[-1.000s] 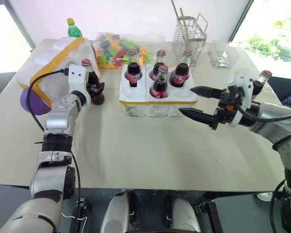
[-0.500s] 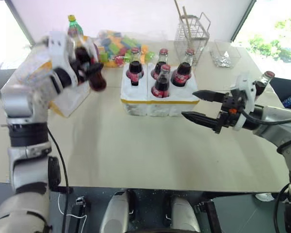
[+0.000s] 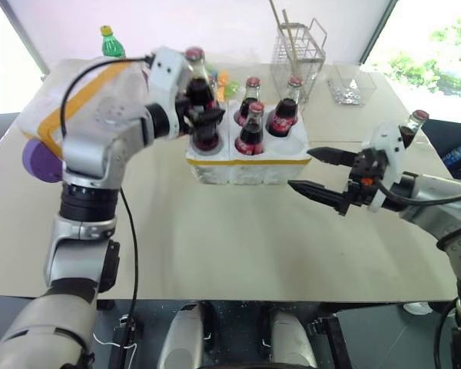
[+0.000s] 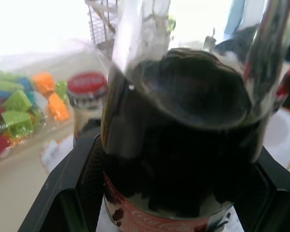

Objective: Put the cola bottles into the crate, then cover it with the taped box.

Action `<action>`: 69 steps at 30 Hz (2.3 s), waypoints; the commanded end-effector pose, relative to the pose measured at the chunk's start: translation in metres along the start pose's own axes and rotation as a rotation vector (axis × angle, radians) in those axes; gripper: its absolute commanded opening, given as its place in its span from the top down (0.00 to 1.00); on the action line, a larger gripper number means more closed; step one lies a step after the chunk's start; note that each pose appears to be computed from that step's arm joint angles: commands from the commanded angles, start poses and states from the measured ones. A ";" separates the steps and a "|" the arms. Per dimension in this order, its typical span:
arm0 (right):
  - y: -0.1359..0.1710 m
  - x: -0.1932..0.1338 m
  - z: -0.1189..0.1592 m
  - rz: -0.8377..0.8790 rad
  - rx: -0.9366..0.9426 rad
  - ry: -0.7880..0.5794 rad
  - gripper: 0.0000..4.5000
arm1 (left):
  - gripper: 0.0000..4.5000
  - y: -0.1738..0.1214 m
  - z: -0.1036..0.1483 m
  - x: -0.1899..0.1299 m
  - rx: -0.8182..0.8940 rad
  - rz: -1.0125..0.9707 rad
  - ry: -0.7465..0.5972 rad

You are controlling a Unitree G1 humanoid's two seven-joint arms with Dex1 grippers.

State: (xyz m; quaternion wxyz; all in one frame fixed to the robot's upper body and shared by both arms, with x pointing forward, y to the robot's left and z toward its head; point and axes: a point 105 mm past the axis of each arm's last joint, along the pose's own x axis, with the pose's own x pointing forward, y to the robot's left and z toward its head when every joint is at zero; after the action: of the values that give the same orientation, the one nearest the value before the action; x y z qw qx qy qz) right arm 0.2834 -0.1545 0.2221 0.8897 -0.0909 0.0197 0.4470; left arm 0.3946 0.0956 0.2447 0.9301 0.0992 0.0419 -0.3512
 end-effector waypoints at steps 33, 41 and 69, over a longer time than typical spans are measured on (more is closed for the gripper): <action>-0.033 -0.060 -0.029 -0.333 0.060 0.040 0.00 | 0.01 -0.015 0.031 -0.125 -0.068 -0.310 -0.277; -0.082 -0.088 -0.052 -0.699 0.048 0.038 0.00 | 0.01 -0.062 -0.025 -0.106 0.000 -0.503 -0.077; -0.187 -0.091 -0.076 -1.007 0.142 -0.066 0.11 | 0.00 -0.094 -0.012 -0.068 0.089 -0.594 -0.162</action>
State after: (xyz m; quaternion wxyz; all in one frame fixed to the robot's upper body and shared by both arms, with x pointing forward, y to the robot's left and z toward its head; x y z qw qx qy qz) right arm 0.3838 -0.3399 0.1728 0.9997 -0.0083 -0.0012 -0.0236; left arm 0.2875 0.0777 0.2156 0.7908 0.0827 0.0029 -0.6064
